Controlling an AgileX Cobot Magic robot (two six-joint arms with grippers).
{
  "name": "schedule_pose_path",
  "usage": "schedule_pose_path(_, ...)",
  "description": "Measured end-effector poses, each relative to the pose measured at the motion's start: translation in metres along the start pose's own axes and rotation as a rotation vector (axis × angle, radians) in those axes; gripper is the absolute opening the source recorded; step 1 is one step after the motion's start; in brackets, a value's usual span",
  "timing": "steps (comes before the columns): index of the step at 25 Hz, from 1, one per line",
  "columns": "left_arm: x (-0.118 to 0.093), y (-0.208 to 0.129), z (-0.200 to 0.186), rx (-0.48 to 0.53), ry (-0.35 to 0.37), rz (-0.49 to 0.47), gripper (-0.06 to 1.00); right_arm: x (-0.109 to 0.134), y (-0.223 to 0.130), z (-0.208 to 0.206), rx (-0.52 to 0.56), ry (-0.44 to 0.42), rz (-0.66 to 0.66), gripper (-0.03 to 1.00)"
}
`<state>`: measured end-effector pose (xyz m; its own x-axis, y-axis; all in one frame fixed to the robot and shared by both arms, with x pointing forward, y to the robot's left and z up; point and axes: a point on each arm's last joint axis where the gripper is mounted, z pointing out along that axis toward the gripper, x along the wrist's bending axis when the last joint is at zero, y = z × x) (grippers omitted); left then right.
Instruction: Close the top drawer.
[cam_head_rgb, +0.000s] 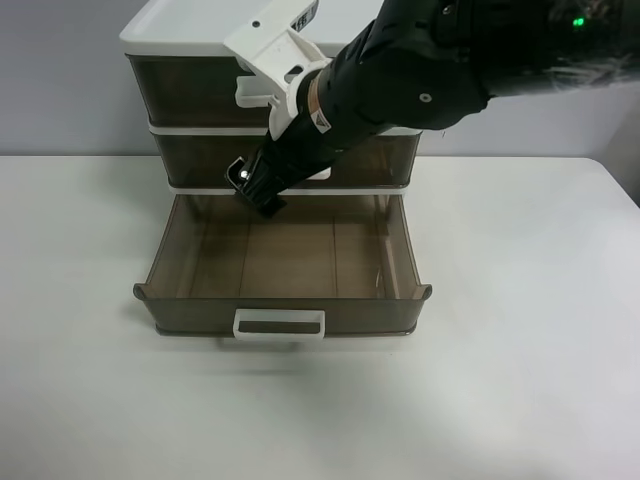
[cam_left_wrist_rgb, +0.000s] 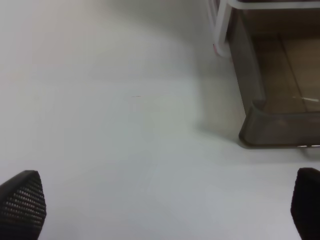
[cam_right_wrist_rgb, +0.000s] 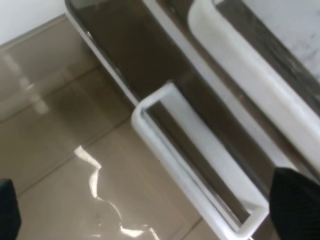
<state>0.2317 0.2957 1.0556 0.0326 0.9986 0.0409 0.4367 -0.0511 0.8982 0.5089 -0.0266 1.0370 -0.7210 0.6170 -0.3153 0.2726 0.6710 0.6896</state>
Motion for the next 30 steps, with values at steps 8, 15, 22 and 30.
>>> schedule_pose_path(8, 0.000, 0.000, 0.000, 0.000, 0.000, 0.000, 0.99, 0.010, 0.011, -0.034, 0.003, 0.032, -0.023, 0.98)
schedule_pose_path(15, 0.000, 0.000, 0.000, 0.000, 0.000, 0.000, 0.99, -0.003, 0.008, -0.156, 0.050, 0.055, 0.060, 0.98)
schedule_pose_path(22, 0.000, 0.000, 0.000, 0.000, 0.000, 0.000, 0.99, -0.021, -0.039, -0.246, 0.157, 0.065, 0.146, 0.98)
schedule_pose_path(30, 0.000, 0.000, 0.000, 0.000, 0.000, 0.000, 0.99, -0.023, -0.114, -0.305, 0.017, 0.082, 0.170, 0.98)
